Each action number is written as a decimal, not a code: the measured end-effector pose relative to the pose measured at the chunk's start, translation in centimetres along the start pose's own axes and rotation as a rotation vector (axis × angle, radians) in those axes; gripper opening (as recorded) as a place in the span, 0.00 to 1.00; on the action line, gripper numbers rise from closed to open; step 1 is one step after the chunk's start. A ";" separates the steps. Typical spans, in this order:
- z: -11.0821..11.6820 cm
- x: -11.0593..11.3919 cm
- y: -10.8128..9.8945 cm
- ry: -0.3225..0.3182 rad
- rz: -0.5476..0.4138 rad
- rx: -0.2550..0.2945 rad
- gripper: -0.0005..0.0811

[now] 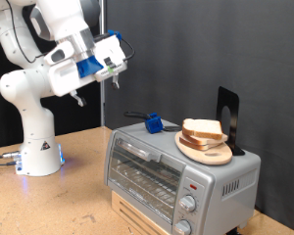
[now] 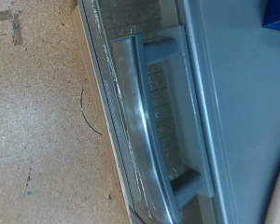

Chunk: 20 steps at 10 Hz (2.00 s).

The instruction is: Make a piece of toast with the oven

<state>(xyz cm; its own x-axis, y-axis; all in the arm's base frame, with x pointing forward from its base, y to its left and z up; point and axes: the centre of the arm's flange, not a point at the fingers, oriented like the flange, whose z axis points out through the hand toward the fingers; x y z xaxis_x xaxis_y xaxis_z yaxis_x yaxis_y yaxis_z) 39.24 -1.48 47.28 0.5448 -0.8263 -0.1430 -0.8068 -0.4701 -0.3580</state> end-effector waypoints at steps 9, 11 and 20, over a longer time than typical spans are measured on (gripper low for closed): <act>7.2 1.0 1.3 0.059 0.036 0.016 0.99; 9.1 1.2 1.0 0.069 0.054 0.020 0.99; 11.9 0.6 1.9 0.060 0.048 -0.008 0.99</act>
<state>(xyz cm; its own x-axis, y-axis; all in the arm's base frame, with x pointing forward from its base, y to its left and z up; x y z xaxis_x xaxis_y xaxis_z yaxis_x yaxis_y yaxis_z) 40.75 0.81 35.55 0.4908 -0.8650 -0.1046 -0.8336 -0.4313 -0.3450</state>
